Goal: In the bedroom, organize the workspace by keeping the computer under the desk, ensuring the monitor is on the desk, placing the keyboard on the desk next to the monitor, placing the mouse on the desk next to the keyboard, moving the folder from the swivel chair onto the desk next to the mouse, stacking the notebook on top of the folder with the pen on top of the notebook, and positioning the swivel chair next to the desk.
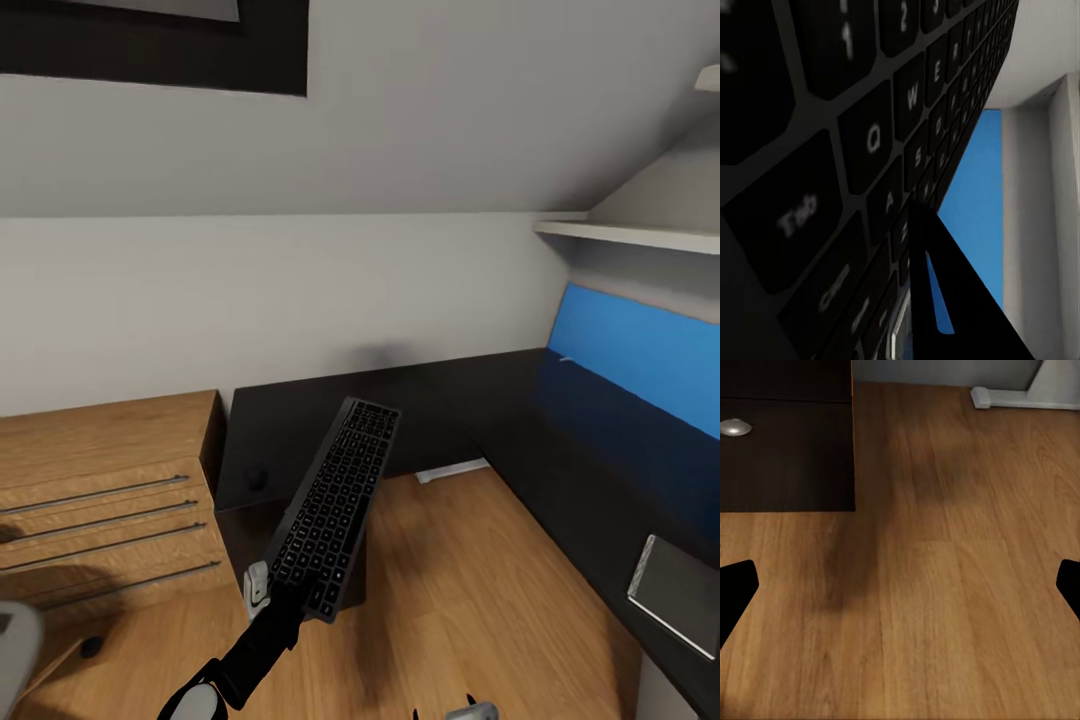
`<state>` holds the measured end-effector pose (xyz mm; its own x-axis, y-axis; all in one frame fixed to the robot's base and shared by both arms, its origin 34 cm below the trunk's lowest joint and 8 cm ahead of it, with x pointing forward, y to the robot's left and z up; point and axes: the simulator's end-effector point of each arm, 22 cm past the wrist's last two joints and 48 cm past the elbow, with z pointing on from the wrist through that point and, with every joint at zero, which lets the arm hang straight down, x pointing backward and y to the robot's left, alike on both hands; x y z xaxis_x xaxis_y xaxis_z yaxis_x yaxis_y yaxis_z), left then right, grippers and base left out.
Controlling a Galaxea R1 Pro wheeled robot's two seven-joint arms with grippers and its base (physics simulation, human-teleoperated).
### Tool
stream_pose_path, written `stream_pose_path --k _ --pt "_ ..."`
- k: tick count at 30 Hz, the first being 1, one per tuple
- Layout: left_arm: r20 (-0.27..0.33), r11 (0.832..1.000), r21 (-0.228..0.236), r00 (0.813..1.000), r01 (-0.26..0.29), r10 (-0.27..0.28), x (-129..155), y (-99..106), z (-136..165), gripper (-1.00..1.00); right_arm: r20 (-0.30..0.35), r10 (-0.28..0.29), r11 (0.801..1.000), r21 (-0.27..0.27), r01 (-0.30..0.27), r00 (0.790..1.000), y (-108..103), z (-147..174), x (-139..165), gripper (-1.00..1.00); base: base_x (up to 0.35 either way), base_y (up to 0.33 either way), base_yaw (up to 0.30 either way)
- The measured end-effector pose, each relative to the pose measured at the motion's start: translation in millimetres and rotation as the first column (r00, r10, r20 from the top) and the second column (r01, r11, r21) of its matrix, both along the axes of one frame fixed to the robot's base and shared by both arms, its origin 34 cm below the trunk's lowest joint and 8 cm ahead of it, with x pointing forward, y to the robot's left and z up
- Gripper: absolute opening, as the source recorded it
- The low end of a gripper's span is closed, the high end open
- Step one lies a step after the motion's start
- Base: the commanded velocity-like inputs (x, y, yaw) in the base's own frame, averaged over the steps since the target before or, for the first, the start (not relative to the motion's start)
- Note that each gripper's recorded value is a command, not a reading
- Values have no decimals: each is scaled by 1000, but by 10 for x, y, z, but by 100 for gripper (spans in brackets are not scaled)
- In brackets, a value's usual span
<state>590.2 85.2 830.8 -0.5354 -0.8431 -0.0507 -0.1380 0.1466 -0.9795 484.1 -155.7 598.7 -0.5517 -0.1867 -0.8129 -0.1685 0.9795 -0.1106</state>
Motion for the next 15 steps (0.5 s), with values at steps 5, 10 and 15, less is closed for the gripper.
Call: stream_pose_path --k 5,10,15 --pt "-4 1000 1 1000 0 0 -9 0 57 -100 0 1 1000 0 -1 1000 4 74 -1 100 0 0 0" --pt "-26 1000 7 1000 1 -1 -48 14 22 -100 -1 3 1000 1 -3 1000 19 146 -8 100 0 0 0" --pt "-34 1000 12 999 2 -2 -66 21 53 -100 -1 7 1000 19 -7 1000 152 235 -17 100 0 0 117"
